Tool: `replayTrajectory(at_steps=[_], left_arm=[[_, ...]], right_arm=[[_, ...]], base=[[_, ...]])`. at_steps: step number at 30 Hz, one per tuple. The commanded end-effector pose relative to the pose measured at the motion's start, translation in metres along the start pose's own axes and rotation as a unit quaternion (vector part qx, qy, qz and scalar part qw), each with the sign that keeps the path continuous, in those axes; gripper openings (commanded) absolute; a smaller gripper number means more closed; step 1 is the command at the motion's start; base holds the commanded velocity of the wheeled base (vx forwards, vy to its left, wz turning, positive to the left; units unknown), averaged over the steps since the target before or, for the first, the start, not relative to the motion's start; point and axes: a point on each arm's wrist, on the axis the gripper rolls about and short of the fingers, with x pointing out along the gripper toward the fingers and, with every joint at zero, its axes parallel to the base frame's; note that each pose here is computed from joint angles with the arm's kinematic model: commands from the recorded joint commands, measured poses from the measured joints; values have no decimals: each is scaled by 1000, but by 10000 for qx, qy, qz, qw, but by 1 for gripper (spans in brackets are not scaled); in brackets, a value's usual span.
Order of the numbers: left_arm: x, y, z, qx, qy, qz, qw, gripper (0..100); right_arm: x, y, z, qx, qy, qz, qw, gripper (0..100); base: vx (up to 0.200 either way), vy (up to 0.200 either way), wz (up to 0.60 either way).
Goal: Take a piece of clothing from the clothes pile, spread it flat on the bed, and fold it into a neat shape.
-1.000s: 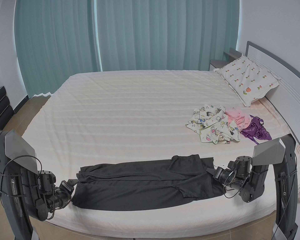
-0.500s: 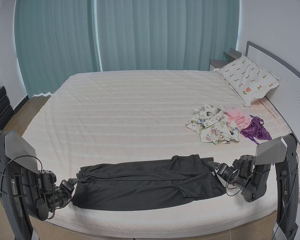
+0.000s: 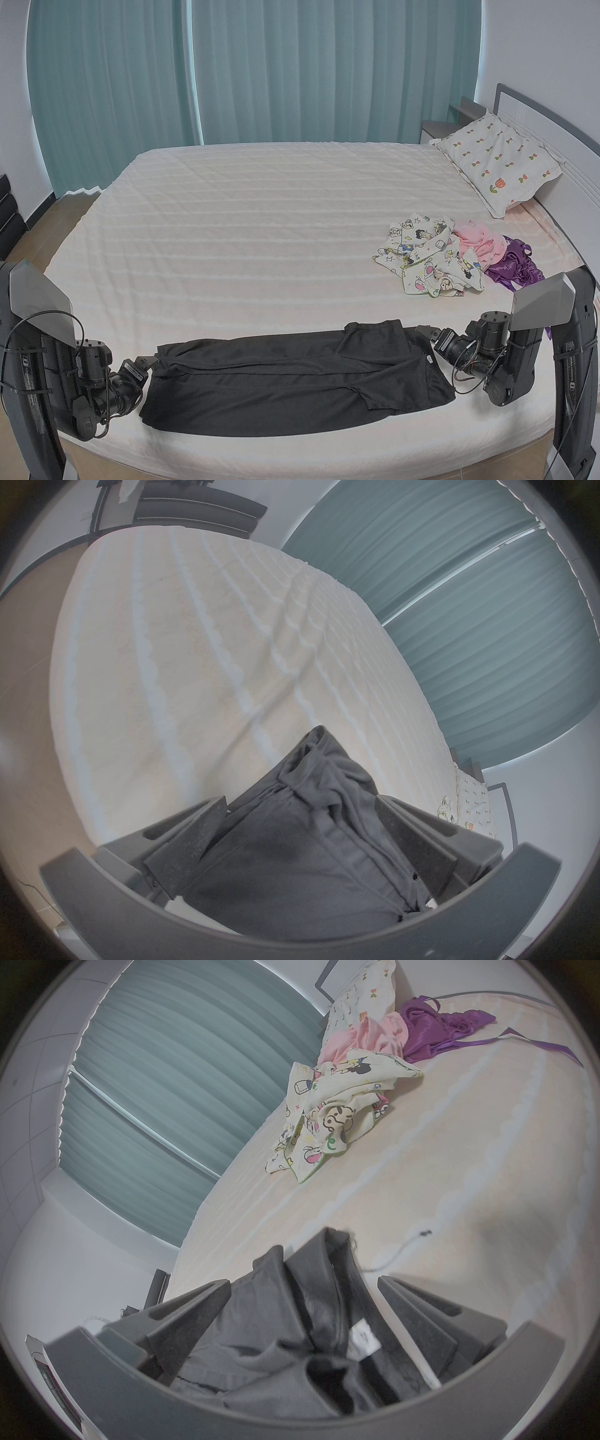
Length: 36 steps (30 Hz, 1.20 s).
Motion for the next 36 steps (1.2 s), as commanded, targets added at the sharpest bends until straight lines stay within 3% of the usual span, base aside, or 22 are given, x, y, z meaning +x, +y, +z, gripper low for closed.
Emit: replayTrajectory(at_steps=[1, 9, 17, 23, 36], left_arm=[[-1, -3, 2, -1, -77, -112, 9999, 100], [9, -14, 12, 113, -432, -333, 9984, 100], [57, -32, 31, 1213, -875, -738, 9860, 100], [86, -49, 42, 1537, -645, -475, 9849, 100], [86, -42, 34, 1758, -155, -316, 9838, 100]], right_arm=[[0, 1, 0, -9, -8, 31, 10000, 100], [-5, 1, -7, -15, 120, -26, 9999, 100], [-7, 2, -16, -36, 264, -96, 9996, 100], [-5, 0, -23, -53, 344, -141, 9993, 100], [-4, 1, -26, -87, 376, -143, 9992, 100]], base=[[0, 0, 0], [0, 0, 0], [0, 0, 0], [0, 0, 0], [0, 0, 0]])
